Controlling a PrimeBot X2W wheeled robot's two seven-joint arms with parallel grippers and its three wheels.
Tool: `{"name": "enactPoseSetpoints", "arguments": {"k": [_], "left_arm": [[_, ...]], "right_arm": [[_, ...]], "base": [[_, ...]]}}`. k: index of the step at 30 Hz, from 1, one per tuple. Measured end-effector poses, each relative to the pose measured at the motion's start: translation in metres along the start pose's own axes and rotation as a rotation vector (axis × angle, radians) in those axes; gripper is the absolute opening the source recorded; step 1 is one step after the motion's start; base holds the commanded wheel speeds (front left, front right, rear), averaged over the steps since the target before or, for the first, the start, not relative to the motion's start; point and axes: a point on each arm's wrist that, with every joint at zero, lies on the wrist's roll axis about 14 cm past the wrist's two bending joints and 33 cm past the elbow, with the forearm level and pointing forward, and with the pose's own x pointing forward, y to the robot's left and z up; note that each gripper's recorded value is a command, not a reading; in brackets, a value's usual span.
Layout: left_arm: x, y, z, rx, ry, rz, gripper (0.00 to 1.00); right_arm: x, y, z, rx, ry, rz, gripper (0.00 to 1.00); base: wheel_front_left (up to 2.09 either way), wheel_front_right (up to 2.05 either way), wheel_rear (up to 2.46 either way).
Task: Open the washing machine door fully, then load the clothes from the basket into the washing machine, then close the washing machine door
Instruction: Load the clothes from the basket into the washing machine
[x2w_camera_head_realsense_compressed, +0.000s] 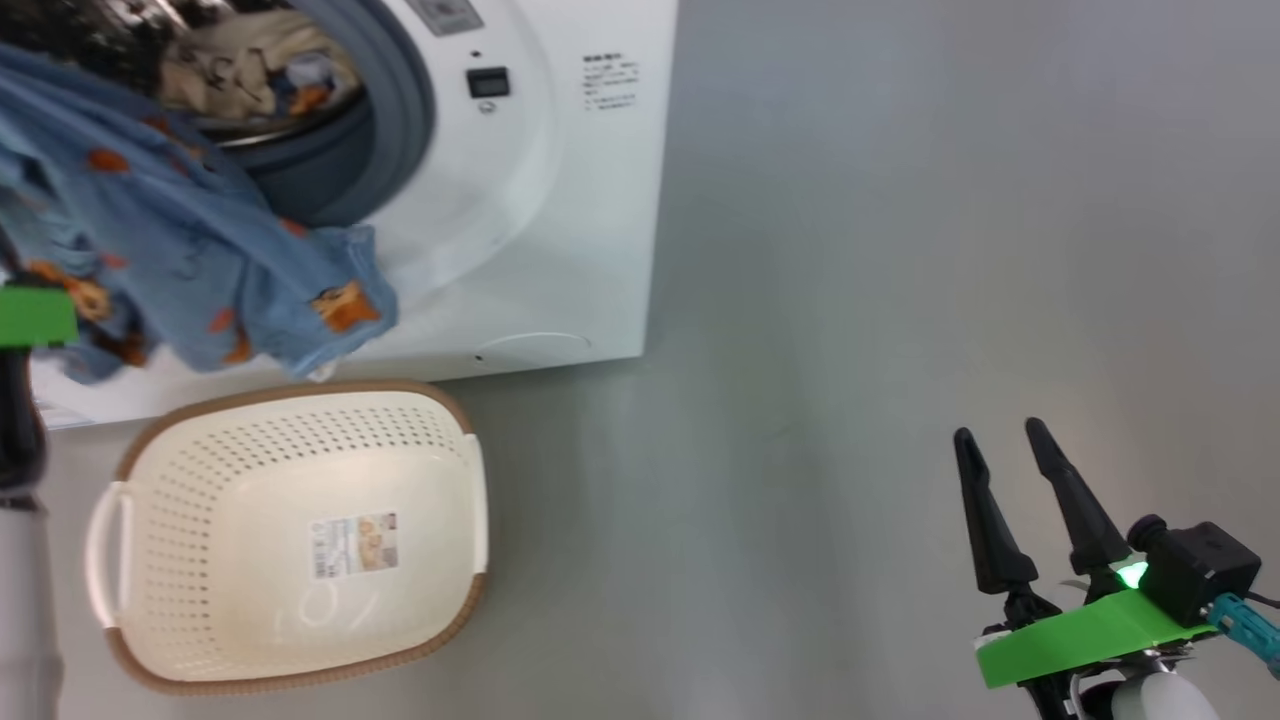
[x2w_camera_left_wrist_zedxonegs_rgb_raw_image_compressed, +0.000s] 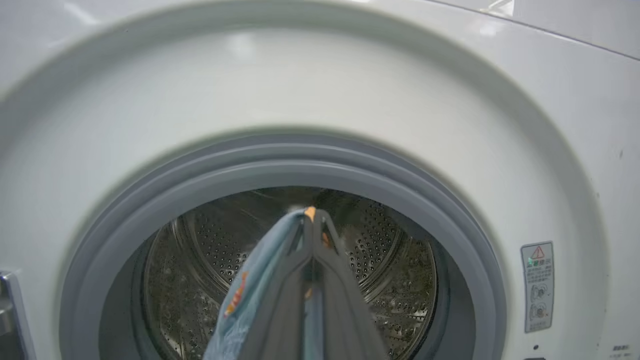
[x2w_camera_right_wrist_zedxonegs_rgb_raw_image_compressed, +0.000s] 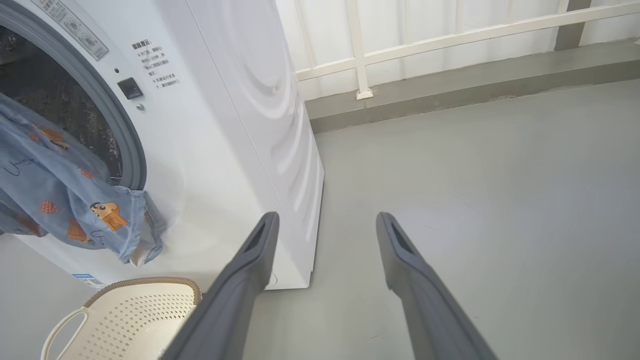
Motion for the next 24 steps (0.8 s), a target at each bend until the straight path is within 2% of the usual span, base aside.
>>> {"name": "enactPoseSetpoints", "arguments": {"k": [10,17,24], "left_arm": [[0.025,0.005,-0.093,-0.019,0.237,0.026,0.0],[0.024,0.0,-0.154,-0.012,0.396,0.016,0.0],[0.03,-0.004,-0.191,0.019,0.504,-0.006,0.0]], "right_arm": [[0.001,-0.014,-0.008,-0.012,0.022,-0.043,1.0],[-0.004,-0.024,-0.016,-0.027,0.052,-0.077,1.0],[0.002,-0.023,-0.018,-0.031,0.054,-0.076,1.0]], "base": [[0.0,0.0,0.0],[0.0,0.0,0.0],[0.0,0.0,0.0]]}}
